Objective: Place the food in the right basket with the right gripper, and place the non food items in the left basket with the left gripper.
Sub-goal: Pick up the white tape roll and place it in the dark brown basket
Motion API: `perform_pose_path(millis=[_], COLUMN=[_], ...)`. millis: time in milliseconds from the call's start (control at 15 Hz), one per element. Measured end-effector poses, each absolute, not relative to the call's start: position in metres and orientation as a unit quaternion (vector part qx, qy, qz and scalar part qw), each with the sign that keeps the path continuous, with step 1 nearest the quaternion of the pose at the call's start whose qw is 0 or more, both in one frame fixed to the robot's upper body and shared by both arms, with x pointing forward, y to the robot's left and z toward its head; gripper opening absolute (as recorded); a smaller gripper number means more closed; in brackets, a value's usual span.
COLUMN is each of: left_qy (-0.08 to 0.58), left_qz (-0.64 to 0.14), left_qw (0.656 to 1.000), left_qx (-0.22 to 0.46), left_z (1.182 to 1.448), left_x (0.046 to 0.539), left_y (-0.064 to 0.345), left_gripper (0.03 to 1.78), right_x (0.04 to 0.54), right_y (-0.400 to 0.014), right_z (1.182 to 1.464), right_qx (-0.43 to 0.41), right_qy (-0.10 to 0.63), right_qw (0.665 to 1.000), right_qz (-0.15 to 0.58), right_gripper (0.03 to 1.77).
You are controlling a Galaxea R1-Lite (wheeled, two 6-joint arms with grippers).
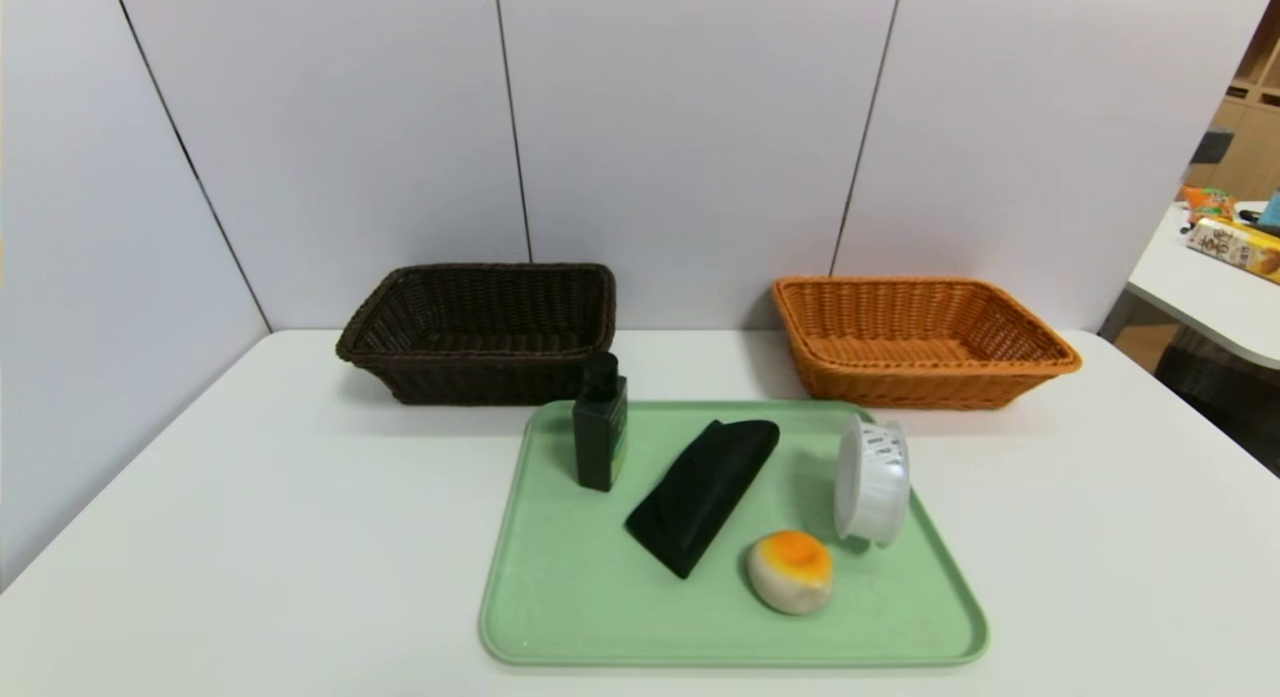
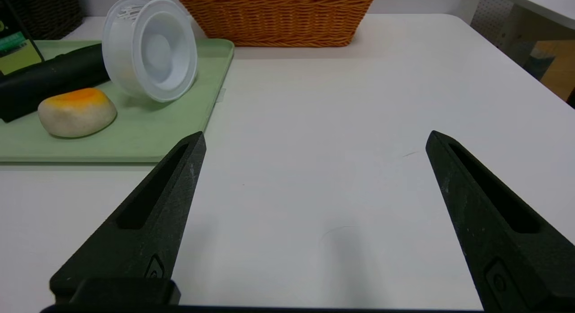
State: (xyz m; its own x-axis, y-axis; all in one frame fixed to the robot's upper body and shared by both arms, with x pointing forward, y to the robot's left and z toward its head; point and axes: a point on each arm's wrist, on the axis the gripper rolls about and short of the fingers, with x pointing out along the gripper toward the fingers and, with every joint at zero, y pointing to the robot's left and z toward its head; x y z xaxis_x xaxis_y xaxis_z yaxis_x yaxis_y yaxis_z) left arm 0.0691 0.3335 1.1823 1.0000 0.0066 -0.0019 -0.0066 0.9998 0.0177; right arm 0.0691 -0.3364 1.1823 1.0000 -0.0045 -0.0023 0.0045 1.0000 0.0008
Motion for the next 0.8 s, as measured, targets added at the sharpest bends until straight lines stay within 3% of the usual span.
perform_pose_path(millis=[267, 533, 800], left_qy=[0.009, 0.023, 0.039], left_qz=[-0.011, -0.065, -0.081], left_qw=[0.999, 0.997, 0.996], left_qx=[0.031, 0.027, 0.024], left_z=[1.189, 1.238, 1.302], left_x=[0.065, 0.056, 0.079], left_y=[0.333, 0.33, 0.33], left_gripper=[1.69, 1.69, 1.69], right_x=[0.066, 0.055, 0.068], right_y=[-0.336, -0.334, -0.333], right_z=[1.192, 1.244, 1.3], right_qx=[-0.014, -0.009, -0.006], right_qy=[-0.015, -0.03, -0.018], right_qw=[1.0, 0.998, 0.998], right_qz=[0.006, 0.049, 0.063], right_gripper=[1.69, 1.69, 1.69])
